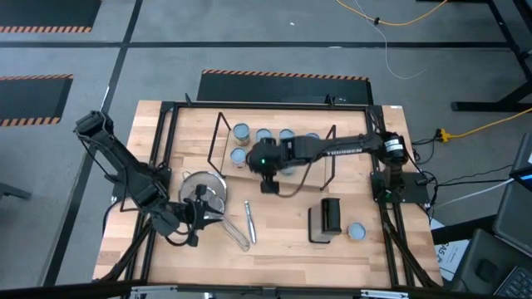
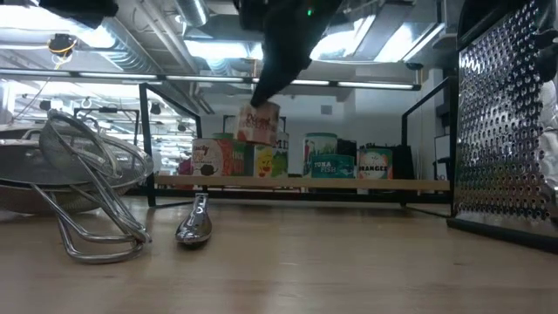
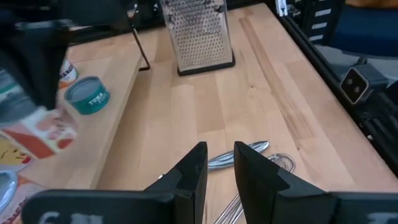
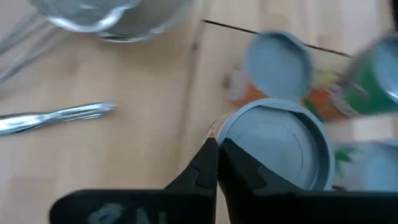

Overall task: Pick and place cans onto a shelf
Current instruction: Put the brown can on the shelf aligned with the other red can

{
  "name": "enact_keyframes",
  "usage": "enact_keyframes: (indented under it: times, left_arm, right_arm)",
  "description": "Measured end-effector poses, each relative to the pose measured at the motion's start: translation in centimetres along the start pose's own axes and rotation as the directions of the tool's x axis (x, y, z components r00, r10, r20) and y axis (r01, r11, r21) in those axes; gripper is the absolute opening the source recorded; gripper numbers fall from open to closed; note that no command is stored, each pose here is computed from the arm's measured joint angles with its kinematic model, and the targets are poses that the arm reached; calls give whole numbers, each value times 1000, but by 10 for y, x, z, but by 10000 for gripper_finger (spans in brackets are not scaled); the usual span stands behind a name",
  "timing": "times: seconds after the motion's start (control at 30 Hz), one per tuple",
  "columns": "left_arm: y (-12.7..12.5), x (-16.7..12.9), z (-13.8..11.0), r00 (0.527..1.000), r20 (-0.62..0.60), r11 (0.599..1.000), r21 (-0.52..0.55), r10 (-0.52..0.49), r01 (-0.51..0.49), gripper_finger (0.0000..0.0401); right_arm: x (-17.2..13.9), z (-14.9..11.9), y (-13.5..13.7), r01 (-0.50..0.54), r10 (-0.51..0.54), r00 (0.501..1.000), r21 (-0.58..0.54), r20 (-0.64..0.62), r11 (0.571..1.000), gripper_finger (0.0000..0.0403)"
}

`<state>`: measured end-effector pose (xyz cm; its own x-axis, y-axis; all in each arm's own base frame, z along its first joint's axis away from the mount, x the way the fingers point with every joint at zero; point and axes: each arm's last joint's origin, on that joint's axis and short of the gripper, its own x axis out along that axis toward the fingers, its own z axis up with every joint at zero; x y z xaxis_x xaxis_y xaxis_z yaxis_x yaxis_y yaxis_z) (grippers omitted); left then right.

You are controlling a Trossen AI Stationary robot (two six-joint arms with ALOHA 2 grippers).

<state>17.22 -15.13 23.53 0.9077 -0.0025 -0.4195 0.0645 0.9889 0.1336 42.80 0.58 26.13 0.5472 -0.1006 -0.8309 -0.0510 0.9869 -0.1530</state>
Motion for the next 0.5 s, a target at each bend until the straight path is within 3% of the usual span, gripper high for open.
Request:
enact_keyframes:
  times: [0.23,0.5]
  left_arm:
    - [0,0,0,1000,3,1000,-1,7,-7,72]
    - [0,0,0,1000,4,1000,-2,6,-6,72]
  right_arm:
    - [3,-4,-27,27,-26,1000,108,-11,994,13]
    - [23,-10,-29,11,-3,998,115,-63,993,14]
